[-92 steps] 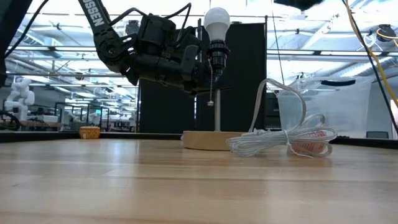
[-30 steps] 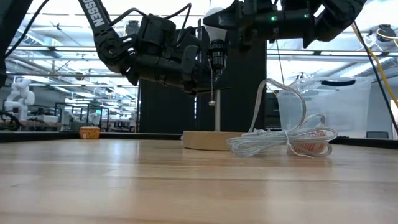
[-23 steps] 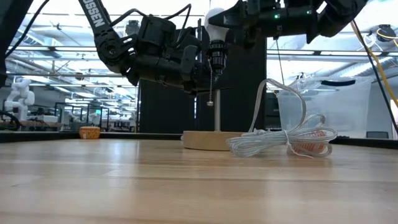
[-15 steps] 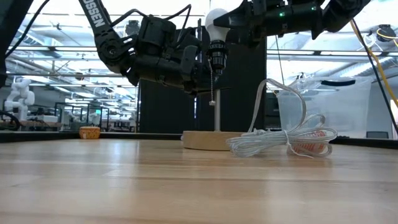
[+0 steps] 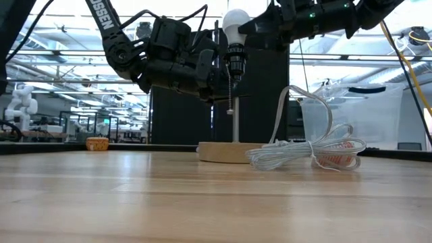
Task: Screw lightbulb
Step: Remove the light bulb from the brown lamp
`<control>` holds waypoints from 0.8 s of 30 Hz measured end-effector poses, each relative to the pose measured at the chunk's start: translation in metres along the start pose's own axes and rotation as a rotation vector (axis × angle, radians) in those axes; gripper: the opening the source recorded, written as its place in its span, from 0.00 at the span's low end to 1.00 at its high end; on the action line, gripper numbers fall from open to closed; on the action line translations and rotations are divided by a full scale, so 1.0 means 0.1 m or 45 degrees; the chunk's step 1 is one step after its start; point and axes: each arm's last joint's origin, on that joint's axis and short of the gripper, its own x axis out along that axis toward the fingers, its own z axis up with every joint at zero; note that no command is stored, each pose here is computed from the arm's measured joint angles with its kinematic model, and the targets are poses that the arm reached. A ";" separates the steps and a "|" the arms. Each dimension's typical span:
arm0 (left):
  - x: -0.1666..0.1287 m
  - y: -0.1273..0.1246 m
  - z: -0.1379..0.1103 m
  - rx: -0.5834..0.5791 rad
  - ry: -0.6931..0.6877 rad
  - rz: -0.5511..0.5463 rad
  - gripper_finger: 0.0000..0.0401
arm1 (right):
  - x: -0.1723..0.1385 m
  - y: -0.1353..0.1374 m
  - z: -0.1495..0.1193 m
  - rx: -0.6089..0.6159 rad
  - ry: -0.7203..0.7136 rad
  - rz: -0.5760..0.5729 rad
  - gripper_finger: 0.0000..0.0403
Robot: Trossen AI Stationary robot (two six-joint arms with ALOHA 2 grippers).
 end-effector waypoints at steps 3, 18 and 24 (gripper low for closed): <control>0.00 0.00 0.00 -0.002 0.000 0.000 0.08 | -0.04 -0.01 0.03 -0.006 0.001 -0.011 0.88; 0.00 0.00 0.00 0.002 0.000 0.000 0.08 | -0.06 0.13 0.15 0.118 -0.118 0.064 0.88; 0.00 0.00 0.00 0.001 -0.001 0.001 0.08 | 0.06 0.16 0.22 0.108 -0.071 0.060 0.88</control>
